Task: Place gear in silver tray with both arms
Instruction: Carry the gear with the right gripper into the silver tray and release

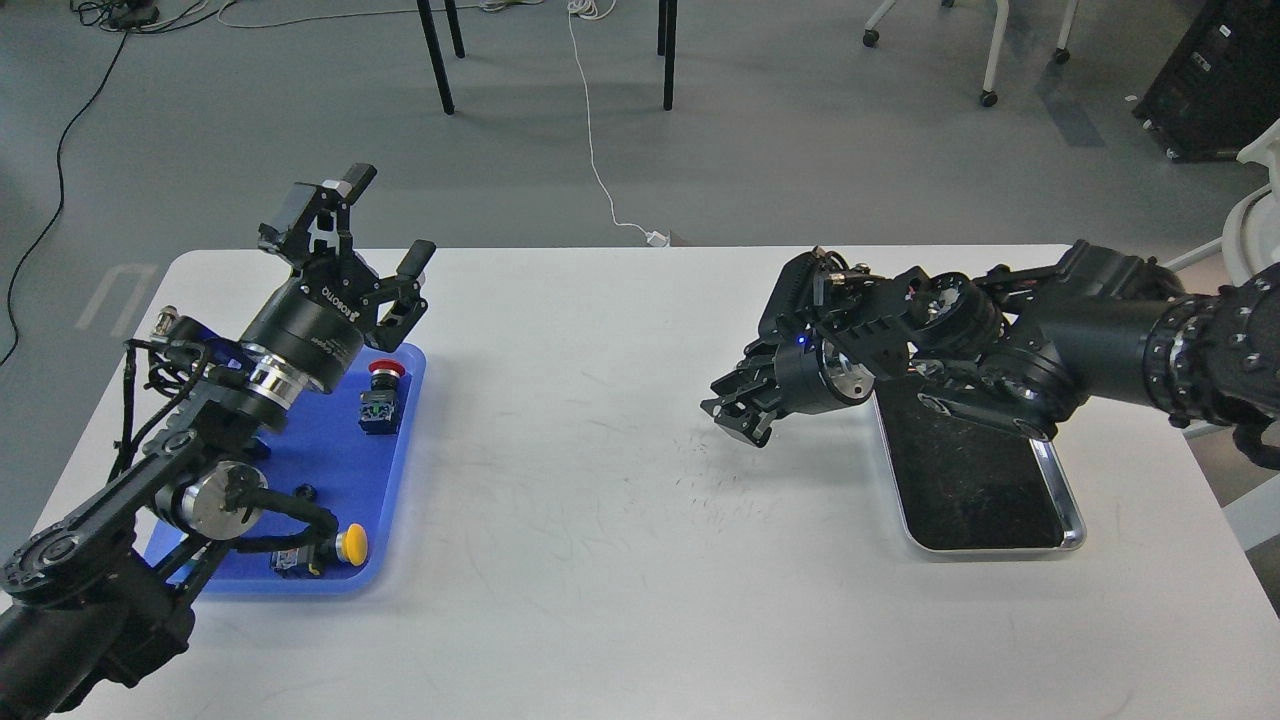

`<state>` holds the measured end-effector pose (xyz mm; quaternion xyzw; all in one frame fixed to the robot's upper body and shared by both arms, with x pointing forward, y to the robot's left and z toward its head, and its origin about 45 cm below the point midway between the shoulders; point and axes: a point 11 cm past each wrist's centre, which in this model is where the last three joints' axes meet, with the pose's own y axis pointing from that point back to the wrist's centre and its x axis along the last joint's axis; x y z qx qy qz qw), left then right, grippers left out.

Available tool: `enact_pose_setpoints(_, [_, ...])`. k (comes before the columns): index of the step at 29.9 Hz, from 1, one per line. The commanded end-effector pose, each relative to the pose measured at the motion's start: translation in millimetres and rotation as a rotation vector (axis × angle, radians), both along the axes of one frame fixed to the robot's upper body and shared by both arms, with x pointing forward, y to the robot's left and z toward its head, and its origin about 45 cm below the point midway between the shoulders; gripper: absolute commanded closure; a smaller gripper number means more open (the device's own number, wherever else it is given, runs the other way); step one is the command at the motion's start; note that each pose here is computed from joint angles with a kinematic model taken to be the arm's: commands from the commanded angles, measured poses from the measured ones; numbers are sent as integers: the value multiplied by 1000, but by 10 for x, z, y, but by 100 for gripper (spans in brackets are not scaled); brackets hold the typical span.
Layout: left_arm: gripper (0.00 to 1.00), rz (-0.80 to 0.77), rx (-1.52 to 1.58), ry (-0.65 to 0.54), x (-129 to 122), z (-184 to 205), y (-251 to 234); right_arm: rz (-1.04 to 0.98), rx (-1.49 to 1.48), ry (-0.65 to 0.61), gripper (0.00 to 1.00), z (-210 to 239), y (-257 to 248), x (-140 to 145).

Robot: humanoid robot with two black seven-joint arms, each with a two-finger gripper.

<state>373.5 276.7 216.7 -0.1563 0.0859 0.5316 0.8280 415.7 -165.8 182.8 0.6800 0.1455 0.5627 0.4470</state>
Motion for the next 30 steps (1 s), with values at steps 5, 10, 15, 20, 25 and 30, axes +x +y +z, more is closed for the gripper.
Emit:
enact_pose_setpoints(5, [2,-9,-7,-3,-1,12,-40,-208,-1,-19,81,370,-1110,6])
enact_pose_setpoints(10, [2,-16,-17,-5,-5,14,-86,-373,-29,17,81,190,-1886,-231])
enact_pose_setpoints(15, [2,-33,-23,-8,-10,23,-108,-444,-48,15,81,67,-2212,-325])
enact_pose_setpoints(20, [2,-36,-26,-9,-11,25,-115,-476,-72,-20,79,-25,-2400,-305])
enact_pose_setpoints(25, [2,-36,-25,-8,-15,20,-110,-455,-79,3,77,-204,-2279,-311])
enact_pose_setpoints(30, [2,-37,-28,-8,-16,18,-120,-444,-71,8,76,-372,-2141,-280])
